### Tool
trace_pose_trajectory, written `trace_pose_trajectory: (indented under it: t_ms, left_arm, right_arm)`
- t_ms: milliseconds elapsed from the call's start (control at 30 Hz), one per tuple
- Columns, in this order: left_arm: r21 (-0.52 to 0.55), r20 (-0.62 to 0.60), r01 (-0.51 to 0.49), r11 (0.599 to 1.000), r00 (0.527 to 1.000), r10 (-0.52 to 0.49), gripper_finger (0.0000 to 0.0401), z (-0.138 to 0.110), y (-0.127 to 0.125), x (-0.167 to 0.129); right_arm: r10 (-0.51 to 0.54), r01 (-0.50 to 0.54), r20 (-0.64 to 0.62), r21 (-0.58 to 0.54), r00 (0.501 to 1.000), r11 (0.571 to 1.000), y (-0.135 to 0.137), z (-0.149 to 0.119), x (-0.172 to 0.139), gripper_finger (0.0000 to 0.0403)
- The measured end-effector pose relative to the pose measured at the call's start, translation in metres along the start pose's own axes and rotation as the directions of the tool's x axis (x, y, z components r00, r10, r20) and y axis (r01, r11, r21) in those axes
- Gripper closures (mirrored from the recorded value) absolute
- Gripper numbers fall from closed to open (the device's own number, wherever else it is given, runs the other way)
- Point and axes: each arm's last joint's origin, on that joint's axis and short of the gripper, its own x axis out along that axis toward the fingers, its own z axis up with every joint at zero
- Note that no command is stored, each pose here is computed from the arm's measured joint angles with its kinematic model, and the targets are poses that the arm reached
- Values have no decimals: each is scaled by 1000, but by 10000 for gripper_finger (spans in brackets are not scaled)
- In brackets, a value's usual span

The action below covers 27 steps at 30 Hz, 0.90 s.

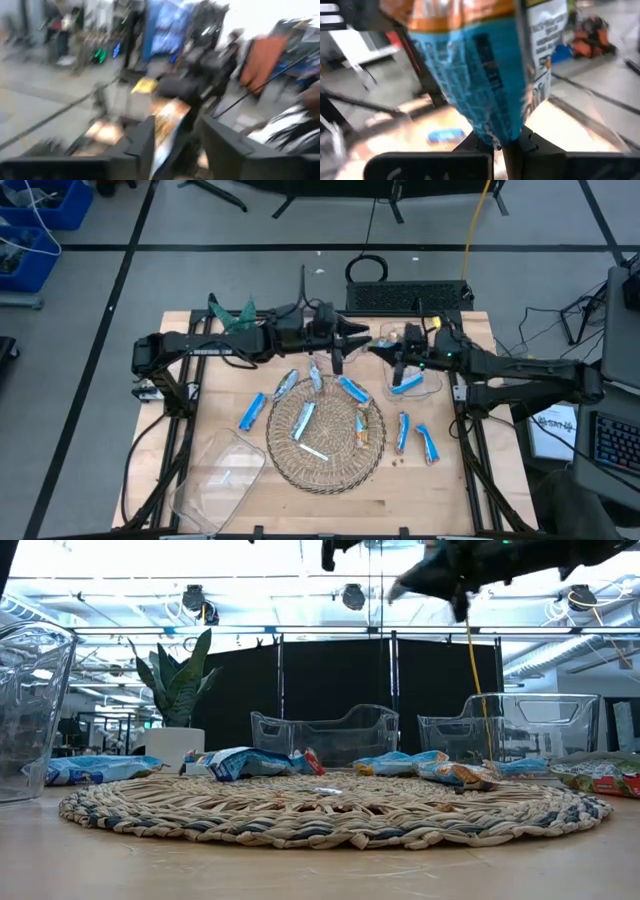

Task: Pick and place Granola Bars by type
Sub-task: Put the left yellow granola bar into the top right transparent bin

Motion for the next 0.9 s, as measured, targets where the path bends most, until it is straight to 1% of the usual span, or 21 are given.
trace_pose_trajectory:
  t_ms: [33,100,167,233,300,333,433,533,567,600,667,700,767,800,833,900]
  left_arm:
    - [-4,-70,-35,999,997,35,209,-6,5,-1]
    - [-12,-222,-90,996,971,85,171,-21,14,-4]
    - [-8,-347,-118,993,932,108,138,-35,17,-6]
    - [-24,-467,-113,993,880,89,112,-50,16,-7]
    - [-38,-549,-108,993,833,69,93,-67,13,-5]
    - [-40,-571,-102,994,819,61,86,-73,10,-3]
    - [-39,-600,-73,997,800,35,79,-88,-1,3]
    - [-44,-650,-57,997,760,15,78,-107,-11,8]
    - [-49,-658,-52,997,753,7,78,-112,-14,9]
    - [-48,-670,-50,998,742,4,78,-117,-16,10]
    - [-53,-667,-39,998,745,-6,78,-121,-21,12]
    - [-57,-674,-41,998,739,-8,77,-124,-23,13]
    - [-76,-685,-40,996,728,-23,77,-129,-24,14]
    - [-92,-691,-38,995,722,-36,77,-131,-25,14]
    - [-109,-697,-35,993,715,-51,77,-132,-25,14]
    - [-124,-695,-33,992,716,-63,77,-131,-25,14]
  right_arm:
    - [-36,36,-41,-2,999,999,-4,-2,-6,397]
    - [-148,148,-123,-7,981,989,-16,-7,-19,397]
    - [-261,263,-226,-20,939,964,-29,-16,-30,397]
    - [-320,328,-338,-33,885,944,-40,-25,-36,398]
    - [-329,351,-438,-32,837,936,-51,-34,-37,398]
    - [-325,358,-475,-22,818,933,-56,-39,-36,398]
    - [-309,378,-580,-3,754,926,-69,-56,-32,398]
    - [-299,393,-653,-3,696,920,-78,-71,-29,398]
    - [-294,388,-662,-5,690,922,-80,-74,-28,398]
    - [-277,373,-663,4,696,928,-82,-77,-26,398]
    - [-227,329,-630,48,742,943,-83,-78,-20,398]
    - [-199,309,-611,78,766,948,-82,-78,-17,398]
    - [-158,292,-580,145,799,945,-83,-77,-13,398]
    - [-146,293,-571,174,808,940,-83,-77,-12,398]
    - [-143,306,-575,198,806,931,-83,-79,-13,398]
    - [-146,335,-584,229,798,914,-84,-81,-13,399]
